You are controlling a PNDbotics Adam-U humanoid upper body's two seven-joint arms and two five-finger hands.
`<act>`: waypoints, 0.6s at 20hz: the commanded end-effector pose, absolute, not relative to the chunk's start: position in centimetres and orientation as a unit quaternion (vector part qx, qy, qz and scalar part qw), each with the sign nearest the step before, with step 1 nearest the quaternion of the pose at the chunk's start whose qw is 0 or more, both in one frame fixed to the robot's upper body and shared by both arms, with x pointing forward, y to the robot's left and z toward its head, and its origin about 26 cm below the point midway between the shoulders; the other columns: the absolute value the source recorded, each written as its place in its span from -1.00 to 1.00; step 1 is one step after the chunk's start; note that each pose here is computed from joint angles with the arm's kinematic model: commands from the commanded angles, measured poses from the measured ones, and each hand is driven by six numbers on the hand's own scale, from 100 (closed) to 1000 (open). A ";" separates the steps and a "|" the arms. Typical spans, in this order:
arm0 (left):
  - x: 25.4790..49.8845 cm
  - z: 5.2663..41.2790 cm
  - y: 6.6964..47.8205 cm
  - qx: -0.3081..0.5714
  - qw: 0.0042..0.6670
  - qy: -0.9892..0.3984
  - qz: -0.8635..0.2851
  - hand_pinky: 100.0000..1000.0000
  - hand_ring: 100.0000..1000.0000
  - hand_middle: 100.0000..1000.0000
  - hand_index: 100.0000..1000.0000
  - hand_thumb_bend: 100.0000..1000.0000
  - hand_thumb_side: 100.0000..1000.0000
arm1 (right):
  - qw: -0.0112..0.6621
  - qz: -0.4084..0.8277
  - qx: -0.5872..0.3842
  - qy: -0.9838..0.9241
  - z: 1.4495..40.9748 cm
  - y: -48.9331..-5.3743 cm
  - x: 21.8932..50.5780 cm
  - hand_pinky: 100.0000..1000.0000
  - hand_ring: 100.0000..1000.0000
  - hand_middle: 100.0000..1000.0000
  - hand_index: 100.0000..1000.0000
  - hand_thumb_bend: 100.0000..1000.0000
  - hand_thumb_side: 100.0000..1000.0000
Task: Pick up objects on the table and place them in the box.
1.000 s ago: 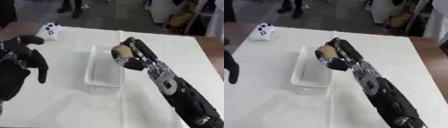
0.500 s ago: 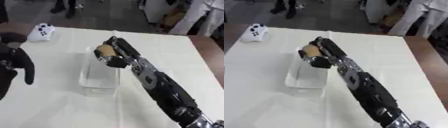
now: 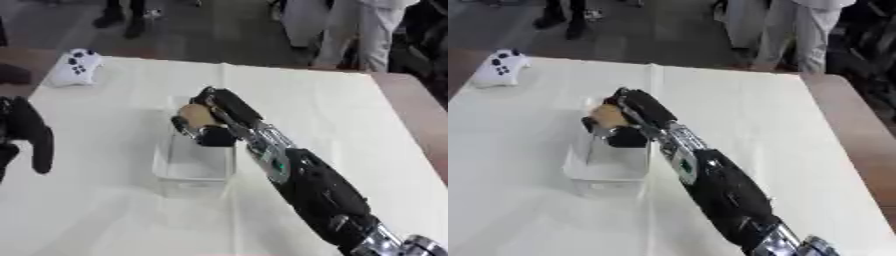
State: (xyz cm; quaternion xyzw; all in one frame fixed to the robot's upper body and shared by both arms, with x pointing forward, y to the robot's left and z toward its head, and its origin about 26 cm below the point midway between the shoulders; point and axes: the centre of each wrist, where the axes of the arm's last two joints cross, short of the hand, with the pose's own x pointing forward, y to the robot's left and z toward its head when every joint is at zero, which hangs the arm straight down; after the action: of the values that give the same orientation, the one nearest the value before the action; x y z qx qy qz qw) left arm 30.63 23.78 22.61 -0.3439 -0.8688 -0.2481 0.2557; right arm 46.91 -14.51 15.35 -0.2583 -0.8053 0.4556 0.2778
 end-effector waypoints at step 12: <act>30.4 23.5 23.7 -0.344 0.240 -0.871 -0.256 -0.51 0.04 0.51 0.41 0.11 0.58 | 0.287 0.571 -0.316 -0.701 14.5 -15.3 47.4 0.66 0.86 0.92 1.00 0.37 1.00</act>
State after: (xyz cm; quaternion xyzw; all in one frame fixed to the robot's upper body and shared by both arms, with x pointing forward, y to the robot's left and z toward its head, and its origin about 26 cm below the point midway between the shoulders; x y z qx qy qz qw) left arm 30.63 23.74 22.60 -0.3451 -0.8683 -0.2481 0.2558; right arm 47.16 -14.90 13.62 -0.3059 -0.7081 0.5655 0.2920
